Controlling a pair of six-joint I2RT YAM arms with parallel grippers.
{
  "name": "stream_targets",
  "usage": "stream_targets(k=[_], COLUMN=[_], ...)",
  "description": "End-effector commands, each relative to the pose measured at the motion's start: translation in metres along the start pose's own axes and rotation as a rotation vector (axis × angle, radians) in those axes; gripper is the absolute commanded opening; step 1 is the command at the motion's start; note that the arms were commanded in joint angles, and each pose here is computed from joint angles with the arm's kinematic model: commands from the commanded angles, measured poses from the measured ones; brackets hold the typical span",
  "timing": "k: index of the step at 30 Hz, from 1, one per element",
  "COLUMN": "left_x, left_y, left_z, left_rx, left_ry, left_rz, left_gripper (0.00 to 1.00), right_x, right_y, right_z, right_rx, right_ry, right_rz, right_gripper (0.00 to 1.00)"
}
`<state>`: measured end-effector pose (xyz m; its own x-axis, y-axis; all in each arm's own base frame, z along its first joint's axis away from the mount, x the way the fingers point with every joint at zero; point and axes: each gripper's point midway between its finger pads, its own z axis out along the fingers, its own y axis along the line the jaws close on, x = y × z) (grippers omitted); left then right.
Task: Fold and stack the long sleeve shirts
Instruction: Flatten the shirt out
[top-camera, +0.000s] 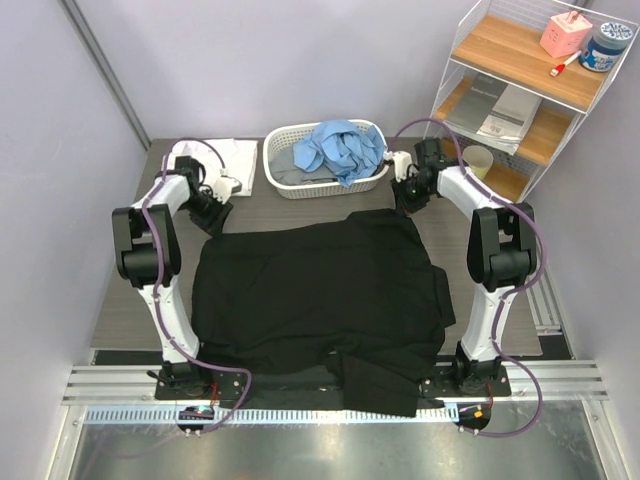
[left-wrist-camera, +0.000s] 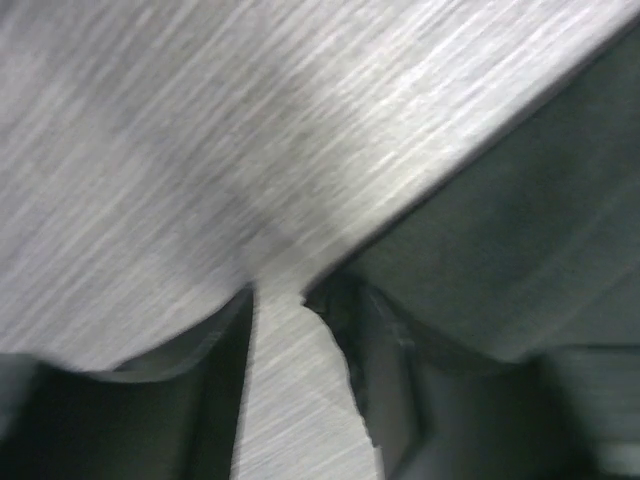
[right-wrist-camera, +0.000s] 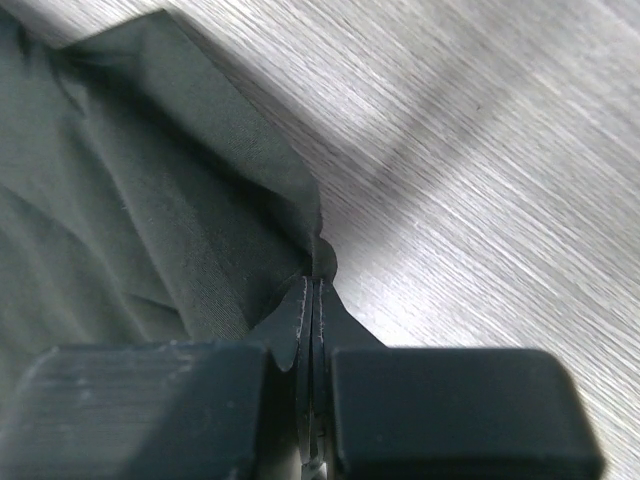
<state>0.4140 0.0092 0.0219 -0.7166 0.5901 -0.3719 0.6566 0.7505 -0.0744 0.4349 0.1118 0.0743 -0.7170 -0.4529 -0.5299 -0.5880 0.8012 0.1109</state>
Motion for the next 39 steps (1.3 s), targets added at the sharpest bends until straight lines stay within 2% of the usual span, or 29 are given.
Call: stream_targets(k=[1, 2, 4, 5, 8, 11, 13, 16, 18, 19, 22, 27, 29, 31, 33, 34, 36, 37, 39], left_x=[0.008, 0.006, -0.004, -0.010, -0.034, -0.042, -0.045, -0.044, -0.038, -0.037, -0.033, -0.025, -0.021, -0.017, -0.013, -0.012, -0.011, -0.012, -0.016], left_y=[0.000, 0.000, 0.004, 0.008, 0.025, 0.029, 0.023, 0.013, 0.008, 0.008, -0.001, -0.006, -0.006, -0.006, -0.008, -0.009, -0.011, -0.011, -0.010], left_z=[0.014, 0.015, 0.017, 0.014, -0.002, -0.011, -0.017, -0.017, -0.012, -0.011, -0.005, 0.008, 0.012, 0.016, 0.017, 0.017, 0.017, 0.016, 0.011], left_rx=[-0.028, -0.034, -0.056, -0.070, -0.164, -0.199, -0.169, -0.107, -0.067, -0.059, -0.013, 0.013, 0.012, 0.017, 0.024, 0.027, 0.035, 0.034, 0.032], left_ry=[0.037, 0.034, 0.008, -0.009, -0.091, -0.141, -0.148, -0.129, -0.105, -0.101, -0.091, -0.057, -0.036, -0.022, -0.013, -0.012, -0.008, -0.011, -0.034], left_rz=[0.079, 0.080, 0.062, 0.049, 0.034, 0.050, 0.073, 0.080, 0.080, 0.084, 0.098, 0.113, 0.123, 0.128, 0.130, 0.134, 0.138, 0.139, 0.137], left_gripper=[0.38, 0.30, 0.22, 0.15, 0.05, 0.01, 0.04, 0.22, 0.29, 0.39, 0.49, 0.51, 0.44, 0.30, 0.23, 0.15, 0.09, 0.03, 0.00], right_x=[-0.018, -0.019, -0.022, -0.025, -0.032, -0.038, -0.038, -0.036, -0.035, -0.034, -0.031, -0.027, -0.032, -0.038, -0.047, -0.049, -0.056, -0.058, -0.064], right_y=[-0.013, -0.014, -0.017, -0.019, -0.025, -0.027, -0.028, -0.026, -0.025, -0.024, -0.024, -0.026, -0.027, -0.027, -0.029, -0.030, -0.029, -0.029, -0.029], right_z=[0.002, 0.004, 0.004, 0.004, 0.002, 0.001, 0.001, 0.002, 0.004, 0.004, 0.004, 0.005, 0.005, 0.006, 0.004, 0.003, 0.000, -0.001, -0.004], right_rx=[0.039, 0.043, 0.055, 0.063, 0.087, 0.091, 0.092, 0.081, 0.079, 0.075, 0.071, 0.077, 0.078, 0.073, 0.077, 0.077, 0.071, 0.071, 0.072], right_ry=[-0.041, -0.046, -0.054, -0.062, -0.077, -0.091, -0.091, -0.087, -0.084, -0.082, -0.078, -0.068, -0.080, -0.093, -0.111, -0.116, -0.135, -0.140, -0.153], right_rz=[-0.019, -0.015, -0.015, -0.015, -0.014, -0.010, -0.010, -0.013, -0.013, -0.011, -0.015, -0.019, -0.023, -0.024, -0.027, -0.027, -0.035, -0.037, -0.040], right_gripper=[0.01, 0.01, 0.01, 0.01, 0.01, 0.01, 0.01, 0.01, 0.01, 0.01, 0.01, 0.01, 0.01, 0.01, 0.01, 0.01, 0.01, 0.01, 0.01])
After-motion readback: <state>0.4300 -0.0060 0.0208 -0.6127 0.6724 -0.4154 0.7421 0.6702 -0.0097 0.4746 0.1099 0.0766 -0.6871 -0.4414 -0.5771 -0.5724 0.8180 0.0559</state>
